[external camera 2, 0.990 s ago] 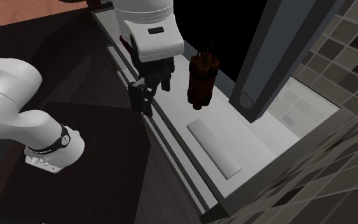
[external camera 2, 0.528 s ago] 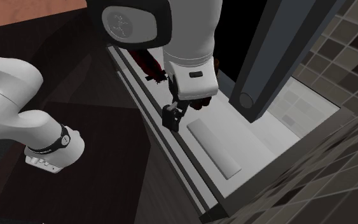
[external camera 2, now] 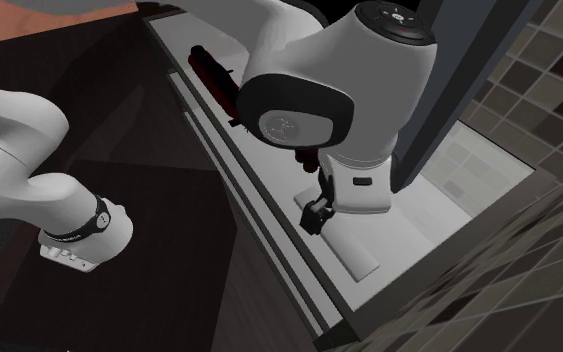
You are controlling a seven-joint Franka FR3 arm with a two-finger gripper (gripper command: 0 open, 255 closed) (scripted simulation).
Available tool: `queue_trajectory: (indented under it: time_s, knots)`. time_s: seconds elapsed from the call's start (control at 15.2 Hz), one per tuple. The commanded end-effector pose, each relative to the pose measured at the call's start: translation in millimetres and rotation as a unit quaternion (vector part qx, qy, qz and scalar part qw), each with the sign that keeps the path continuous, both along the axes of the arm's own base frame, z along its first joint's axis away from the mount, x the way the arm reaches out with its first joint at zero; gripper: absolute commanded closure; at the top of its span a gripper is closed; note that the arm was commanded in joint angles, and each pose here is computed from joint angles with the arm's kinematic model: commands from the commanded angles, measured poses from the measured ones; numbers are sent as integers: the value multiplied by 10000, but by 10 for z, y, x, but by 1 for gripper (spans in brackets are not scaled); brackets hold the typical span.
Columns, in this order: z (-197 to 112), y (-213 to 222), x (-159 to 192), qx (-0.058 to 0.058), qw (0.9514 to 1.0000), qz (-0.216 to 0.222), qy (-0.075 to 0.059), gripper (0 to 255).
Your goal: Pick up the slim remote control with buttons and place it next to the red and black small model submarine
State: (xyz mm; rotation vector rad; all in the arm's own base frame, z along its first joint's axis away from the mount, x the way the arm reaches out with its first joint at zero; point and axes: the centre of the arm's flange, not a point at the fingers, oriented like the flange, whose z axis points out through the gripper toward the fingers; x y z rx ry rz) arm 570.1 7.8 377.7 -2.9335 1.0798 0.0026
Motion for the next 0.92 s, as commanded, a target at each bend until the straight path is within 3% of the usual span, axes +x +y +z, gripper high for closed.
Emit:
queue_trajectory:
  time_s: [0.0, 0.46, 0.86]
  knots:
    - [-124, -30, 78, 22, 9999, -114, -6, 0]
    - [-471, -23, 79, 22, 9999, -114, -6, 0]
    - [-471, -23, 80, 22, 9999, -114, -6, 0]
